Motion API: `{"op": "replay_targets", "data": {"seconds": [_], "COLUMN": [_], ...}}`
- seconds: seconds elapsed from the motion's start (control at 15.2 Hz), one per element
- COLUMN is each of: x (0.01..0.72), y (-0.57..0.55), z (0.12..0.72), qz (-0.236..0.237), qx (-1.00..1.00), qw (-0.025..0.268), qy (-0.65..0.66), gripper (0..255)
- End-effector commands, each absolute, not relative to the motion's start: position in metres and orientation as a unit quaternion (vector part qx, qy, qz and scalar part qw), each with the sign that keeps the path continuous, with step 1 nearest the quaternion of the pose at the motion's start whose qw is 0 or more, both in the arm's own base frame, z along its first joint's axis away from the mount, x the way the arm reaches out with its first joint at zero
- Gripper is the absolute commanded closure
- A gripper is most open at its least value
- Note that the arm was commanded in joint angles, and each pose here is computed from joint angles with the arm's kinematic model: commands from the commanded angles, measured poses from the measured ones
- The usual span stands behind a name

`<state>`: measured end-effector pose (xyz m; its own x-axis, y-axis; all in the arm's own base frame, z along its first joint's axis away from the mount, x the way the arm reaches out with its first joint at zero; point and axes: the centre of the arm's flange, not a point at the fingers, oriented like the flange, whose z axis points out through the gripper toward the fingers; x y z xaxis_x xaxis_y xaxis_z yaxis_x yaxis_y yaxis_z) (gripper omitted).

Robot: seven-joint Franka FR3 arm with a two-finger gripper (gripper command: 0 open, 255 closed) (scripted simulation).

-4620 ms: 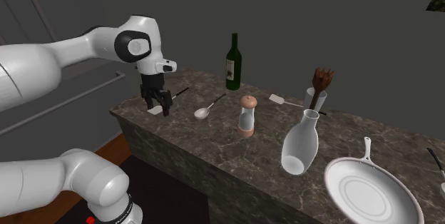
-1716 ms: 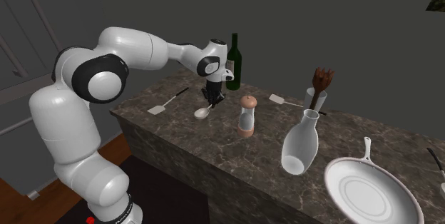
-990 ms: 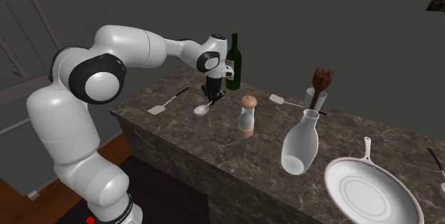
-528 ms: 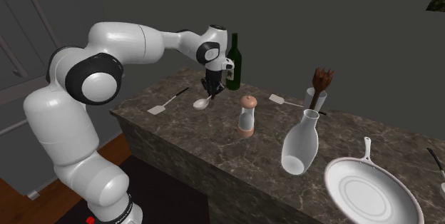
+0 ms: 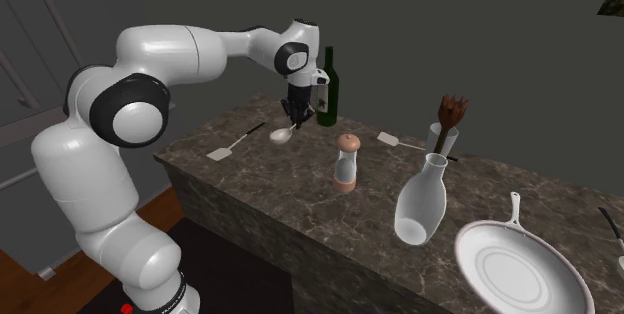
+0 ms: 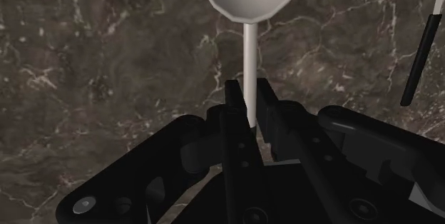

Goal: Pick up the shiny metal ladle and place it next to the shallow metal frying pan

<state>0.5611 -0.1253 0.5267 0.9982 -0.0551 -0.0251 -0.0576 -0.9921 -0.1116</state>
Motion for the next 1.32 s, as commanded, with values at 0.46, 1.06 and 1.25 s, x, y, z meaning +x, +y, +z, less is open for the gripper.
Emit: {"op": "replay_targets", "data": {"seconds": [0.46,1.06,1.25], "x": [0.536,0.492,0.477], "y": [-0.186,-0.296,-0.333], "z": [0.543,0.543,0.543], "qz": [0.011,0.011,0.011], "qx": [-0.998,-0.998,-0.998], "qw": [0.056,0.056,0.056], "qy": [0.028,0.028,0.028], "gripper": [255,255,255]}}
